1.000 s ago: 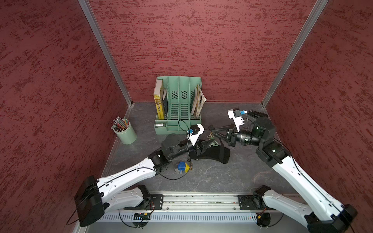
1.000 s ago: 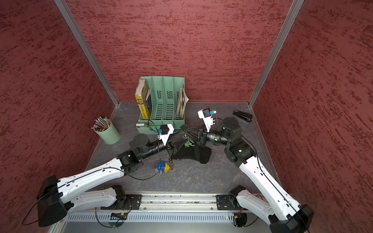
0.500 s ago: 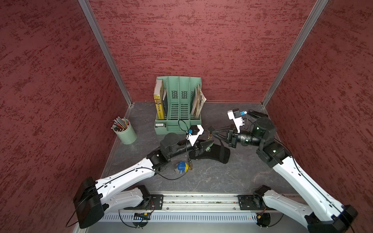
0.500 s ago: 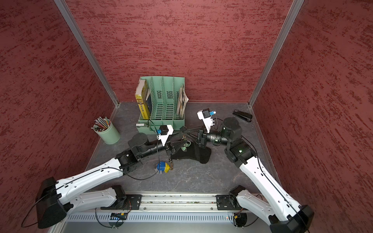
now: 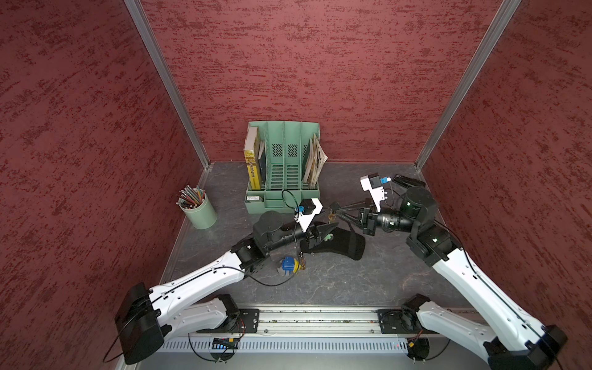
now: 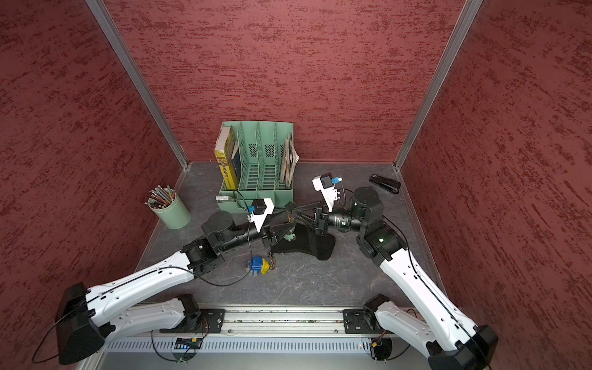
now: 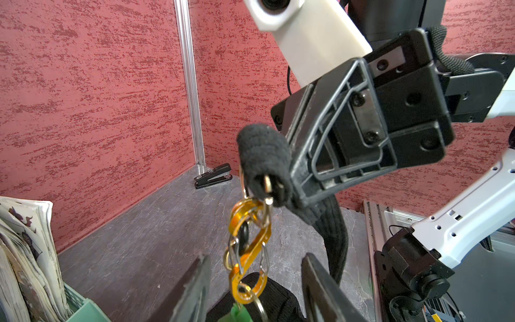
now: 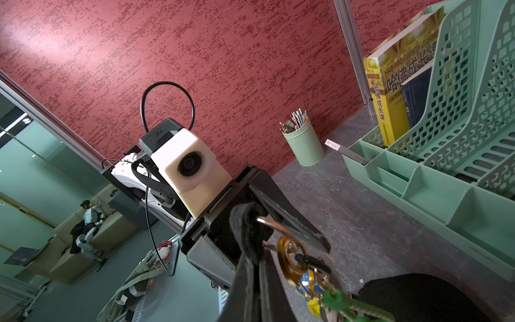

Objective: Remove the decoration from the bag
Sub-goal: Remove the decoration item from the bag.

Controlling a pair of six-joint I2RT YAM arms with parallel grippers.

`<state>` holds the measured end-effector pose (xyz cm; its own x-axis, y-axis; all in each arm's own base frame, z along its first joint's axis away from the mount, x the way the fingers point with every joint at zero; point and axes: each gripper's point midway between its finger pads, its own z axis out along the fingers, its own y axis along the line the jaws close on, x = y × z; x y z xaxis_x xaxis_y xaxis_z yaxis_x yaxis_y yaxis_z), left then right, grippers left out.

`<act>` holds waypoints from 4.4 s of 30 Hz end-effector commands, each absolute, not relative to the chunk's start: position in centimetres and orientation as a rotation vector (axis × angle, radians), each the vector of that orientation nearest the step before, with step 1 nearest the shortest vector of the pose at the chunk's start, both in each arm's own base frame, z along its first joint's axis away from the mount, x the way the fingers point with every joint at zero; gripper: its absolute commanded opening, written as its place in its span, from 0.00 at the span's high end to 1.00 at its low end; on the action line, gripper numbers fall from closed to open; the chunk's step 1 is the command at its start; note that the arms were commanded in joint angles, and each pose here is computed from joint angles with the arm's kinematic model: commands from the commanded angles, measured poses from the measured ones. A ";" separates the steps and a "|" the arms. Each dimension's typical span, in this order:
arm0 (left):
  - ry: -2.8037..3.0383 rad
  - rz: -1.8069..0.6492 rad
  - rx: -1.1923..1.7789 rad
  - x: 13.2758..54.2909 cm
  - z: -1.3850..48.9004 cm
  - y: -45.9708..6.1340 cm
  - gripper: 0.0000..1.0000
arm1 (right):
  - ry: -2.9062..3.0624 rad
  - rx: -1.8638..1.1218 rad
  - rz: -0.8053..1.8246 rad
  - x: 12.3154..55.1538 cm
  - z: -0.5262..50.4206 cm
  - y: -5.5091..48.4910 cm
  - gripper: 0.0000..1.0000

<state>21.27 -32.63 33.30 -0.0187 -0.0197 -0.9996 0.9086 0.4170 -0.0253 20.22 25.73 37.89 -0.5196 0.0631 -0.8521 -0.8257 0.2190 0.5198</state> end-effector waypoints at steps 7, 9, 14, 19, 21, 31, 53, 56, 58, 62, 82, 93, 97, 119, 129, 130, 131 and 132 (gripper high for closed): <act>1.343 -0.900 0.822 21.5 35.4 -32.0 0.49 | 1.625 -0.753 1.421 19.6 39.2 25.7 1.00; 1.341 -0.902 0.824 21.5 35.5 -32.1 0.50 | 1.625 -0.753 1.421 19.6 39.2 25.6 1.00; 1.333 -0.906 0.829 21.4 35.6 -32.1 0.51 | 1.627 -0.750 1.422 19.6 39.1 25.6 1.00; 1.329 -0.916 0.838 21.2 35.7 -32.2 0.51 | 1.629 -0.743 1.419 19.7 39.2 25.6 1.00; 1.328 -0.917 0.836 21.2 35.8 -32.2 0.51 | 1.630 -0.742 1.419 19.7 39.2 25.6 1.00; 1.310 -0.920 0.840 21.1 36.2 -32.2 0.54 | 1.629 -0.740 1.423 19.7 39.3 25.6 1.00; 1.293 -0.910 0.850 21.2 36.5 -32.4 0.67 | 1.632 -0.734 1.435 19.9 39.6 25.8 1.00; 1.291 -0.910 0.849 21.1 36.6 -32.4 0.71 | 1.634 -0.736 1.437 19.8 39.5 25.8 1.00; 1.292 -0.910 0.851 21.2 36.6 -32.5 0.72 | 1.634 -0.734 1.438 19.9 39.6 25.8 1.00; 1.294 -0.912 0.849 21.3 36.5 -32.7 0.62 | 1.632 -0.735 1.439 19.7 39.7 25.7 1.00; 1.301 -0.916 0.830 21.7 36.3 -32.9 0.74 | 1.627 -0.693 1.444 19.8 40.1 25.5 1.00; 1.314 -0.918 0.854 21.2 35.9 -32.6 0.87 | 1.655 -0.634 1.386 20.4 39.9 24.8 1.00; 1.321 -0.922 0.872 20.8 35.7 -32.4 0.88 | 1.674 -0.603 1.350 20.8 39.6 24.5 1.00; 1.409 -0.976 1.223 17.0 35.8 -33.0 0.88 | 1.816 -0.663 1.328 20.9 36.3 25.0 1.00; 1.367 -0.996 1.222 16.8 37.1 -33.0 0.88 | 1.854 -0.695 1.343 21.0 35.2 25.5 1.00; 1.369 -0.993 1.215 16.9 37.2 -33.0 0.88 | 1.858 -0.695 1.342 21.0 35.1 25.5 1.00; 1.372 -0.992 1.206 17.1 37.3 -32.9 0.88 | 1.861 -0.694 1.339 21.1 35.1 25.5 1.00; 1.370 -0.989 1.192 17.2 37.5 -32.7 0.88 | 1.863 -0.692 1.333 21.1 35.1 25.5 1.00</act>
<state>17.40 -33.16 35.14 -0.0238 0.2002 -0.9795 0.9851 0.1714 0.0111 21.30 25.50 33.44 -0.6265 -0.0132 -0.7793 -0.7380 0.3319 0.5876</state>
